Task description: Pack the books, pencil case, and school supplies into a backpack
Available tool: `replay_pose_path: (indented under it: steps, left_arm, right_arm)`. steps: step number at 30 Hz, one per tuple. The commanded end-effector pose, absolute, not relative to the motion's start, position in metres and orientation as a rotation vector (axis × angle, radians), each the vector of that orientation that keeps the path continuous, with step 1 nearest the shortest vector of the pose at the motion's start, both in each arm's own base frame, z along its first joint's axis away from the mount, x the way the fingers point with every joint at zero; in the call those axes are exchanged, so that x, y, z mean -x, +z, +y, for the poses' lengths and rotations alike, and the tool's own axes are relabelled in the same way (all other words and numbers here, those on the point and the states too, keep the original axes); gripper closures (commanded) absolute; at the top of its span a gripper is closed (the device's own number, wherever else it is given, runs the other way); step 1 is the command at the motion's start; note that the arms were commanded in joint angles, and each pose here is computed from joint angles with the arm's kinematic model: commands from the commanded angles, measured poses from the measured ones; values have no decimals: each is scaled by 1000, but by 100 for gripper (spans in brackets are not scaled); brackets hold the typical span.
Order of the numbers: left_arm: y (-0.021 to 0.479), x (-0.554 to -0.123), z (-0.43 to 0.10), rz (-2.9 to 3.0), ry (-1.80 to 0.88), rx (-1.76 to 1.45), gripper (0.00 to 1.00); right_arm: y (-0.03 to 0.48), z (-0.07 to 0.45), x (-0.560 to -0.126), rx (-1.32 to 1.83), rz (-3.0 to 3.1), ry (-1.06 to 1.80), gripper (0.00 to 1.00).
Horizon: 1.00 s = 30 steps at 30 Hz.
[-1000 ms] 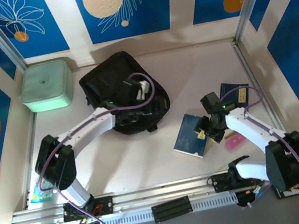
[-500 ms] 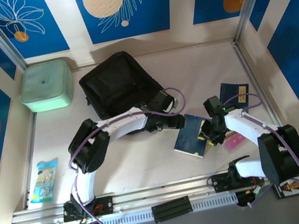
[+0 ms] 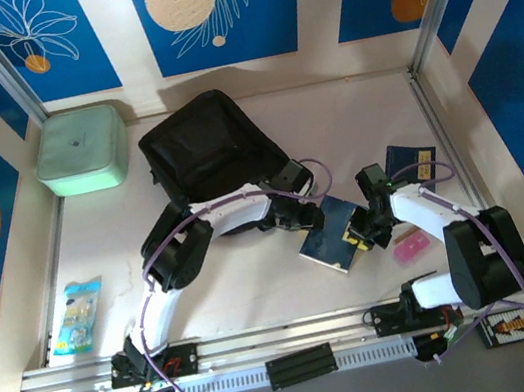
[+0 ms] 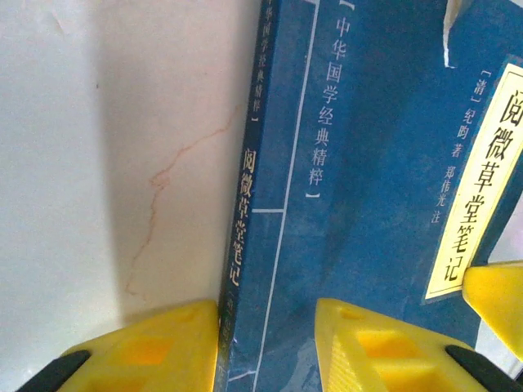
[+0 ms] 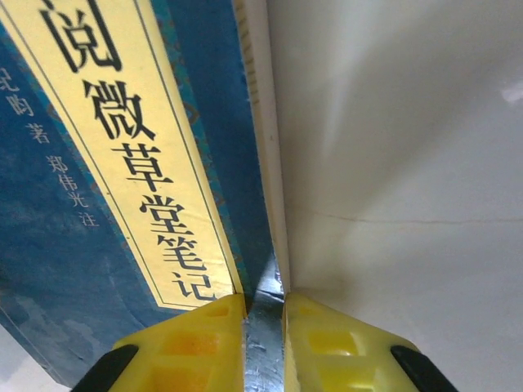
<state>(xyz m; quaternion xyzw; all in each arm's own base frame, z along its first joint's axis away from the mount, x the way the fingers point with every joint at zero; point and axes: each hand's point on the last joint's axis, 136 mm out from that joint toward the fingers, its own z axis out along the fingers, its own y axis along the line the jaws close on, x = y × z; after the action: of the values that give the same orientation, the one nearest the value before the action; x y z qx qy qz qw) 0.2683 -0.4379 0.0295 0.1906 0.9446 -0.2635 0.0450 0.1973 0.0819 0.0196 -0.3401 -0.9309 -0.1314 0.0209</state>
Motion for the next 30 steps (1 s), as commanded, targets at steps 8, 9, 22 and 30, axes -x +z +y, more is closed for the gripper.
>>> replay_pose_path:
  steps: [8,9,22,30]
  left_arm:
    - [74,-247,-470,2807,-1191,-739,65]
    - [86,-247,-470,2768,-1215,-760,66]
    - [108,-242,-456,2677,-1315,-746,71]
    - [100,-257,-452,2705,-1202,-709,80]
  right_arm:
    - [15,86,-204,1019,-2883,-429,88]
    - [16,86,-205,1018,-2887,-430,88]
    - [25,106,-236,947,-2955,-563,92]
    - [28,103,-241,927,-2999,-536,92]
